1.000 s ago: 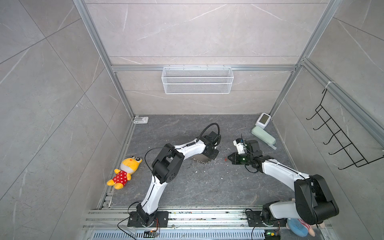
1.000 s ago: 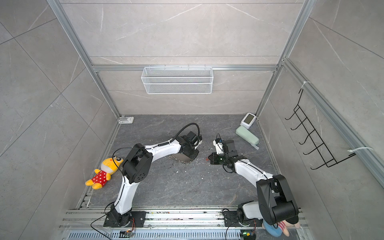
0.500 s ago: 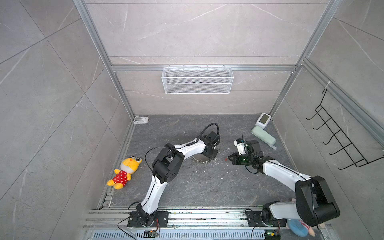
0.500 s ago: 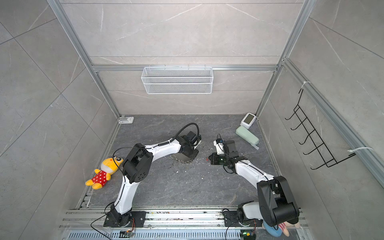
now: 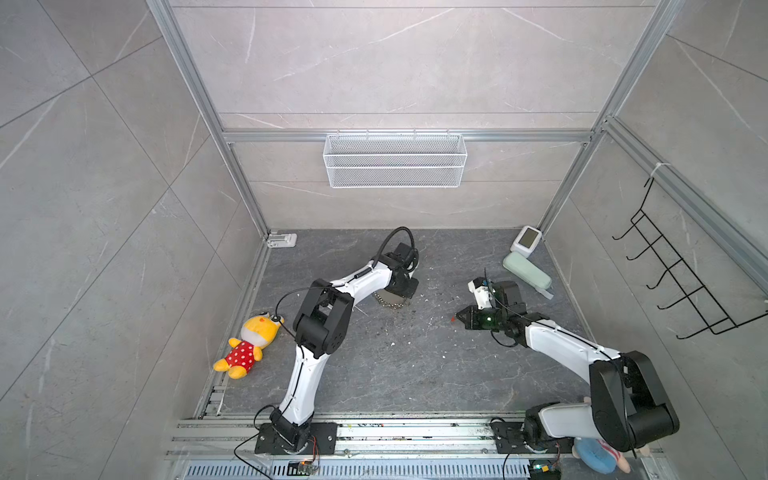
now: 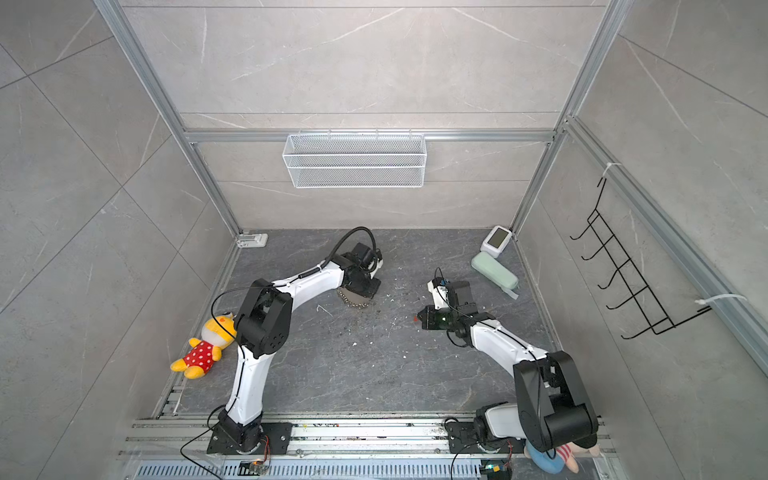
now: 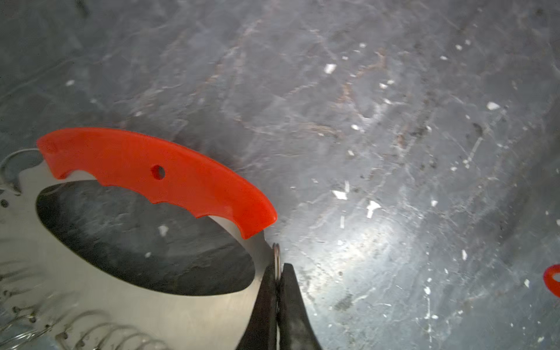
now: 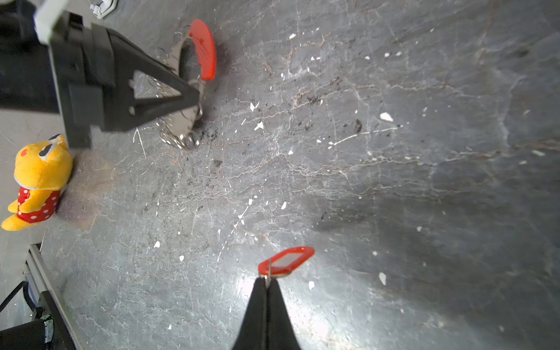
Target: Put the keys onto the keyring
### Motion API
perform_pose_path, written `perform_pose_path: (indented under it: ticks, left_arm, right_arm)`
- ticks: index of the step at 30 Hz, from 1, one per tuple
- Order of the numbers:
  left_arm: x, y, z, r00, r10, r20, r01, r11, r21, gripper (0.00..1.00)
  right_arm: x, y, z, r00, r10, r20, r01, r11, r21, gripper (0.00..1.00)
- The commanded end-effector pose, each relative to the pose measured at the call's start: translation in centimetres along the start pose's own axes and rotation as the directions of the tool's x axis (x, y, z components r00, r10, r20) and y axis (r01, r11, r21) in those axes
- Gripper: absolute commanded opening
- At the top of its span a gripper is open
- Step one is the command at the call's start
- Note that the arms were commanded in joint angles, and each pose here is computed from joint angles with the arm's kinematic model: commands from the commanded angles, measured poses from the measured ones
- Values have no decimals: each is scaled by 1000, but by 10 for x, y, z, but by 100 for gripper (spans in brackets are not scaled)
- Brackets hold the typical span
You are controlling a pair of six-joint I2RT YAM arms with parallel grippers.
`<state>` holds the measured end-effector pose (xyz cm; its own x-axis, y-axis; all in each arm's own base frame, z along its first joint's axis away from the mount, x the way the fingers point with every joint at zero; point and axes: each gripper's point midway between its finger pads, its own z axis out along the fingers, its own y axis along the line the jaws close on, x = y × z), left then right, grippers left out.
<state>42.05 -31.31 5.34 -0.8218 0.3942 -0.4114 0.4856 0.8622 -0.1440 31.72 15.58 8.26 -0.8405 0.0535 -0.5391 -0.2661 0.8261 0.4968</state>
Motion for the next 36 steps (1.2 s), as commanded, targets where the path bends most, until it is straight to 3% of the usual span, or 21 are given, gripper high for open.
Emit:
perform_pose_path:
  ticks: [1,5,13,17,29,36]
  left_arm:
    - [-15,13,-1,984,-180,21,179,983,35,0]
    - [-29,17,8,968,-244,65,241,969,50,3]
    - [-27,16,22,976,-216,31,214,975,53,9]
    - [-25,17,20,976,-217,33,215,975,48,17]
    - [-50,4,-19,970,-224,95,214,971,104,31]
    - [-53,-4,-46,979,-142,147,122,983,138,27]
  right_arm:
    - [-8,2,6,1000,14,-1,-14,1000,-21,0]
    - [-13,3,10,1000,20,-8,-20,999,-32,0]
    - [-14,4,7,1000,24,-8,-24,999,-26,0]
    - [-14,6,6,1000,26,-6,-26,999,-31,0]
    - [-15,9,0,1000,14,-4,-14,999,-37,0]
    - [-15,11,-2,1000,13,-1,-13,999,-41,0]
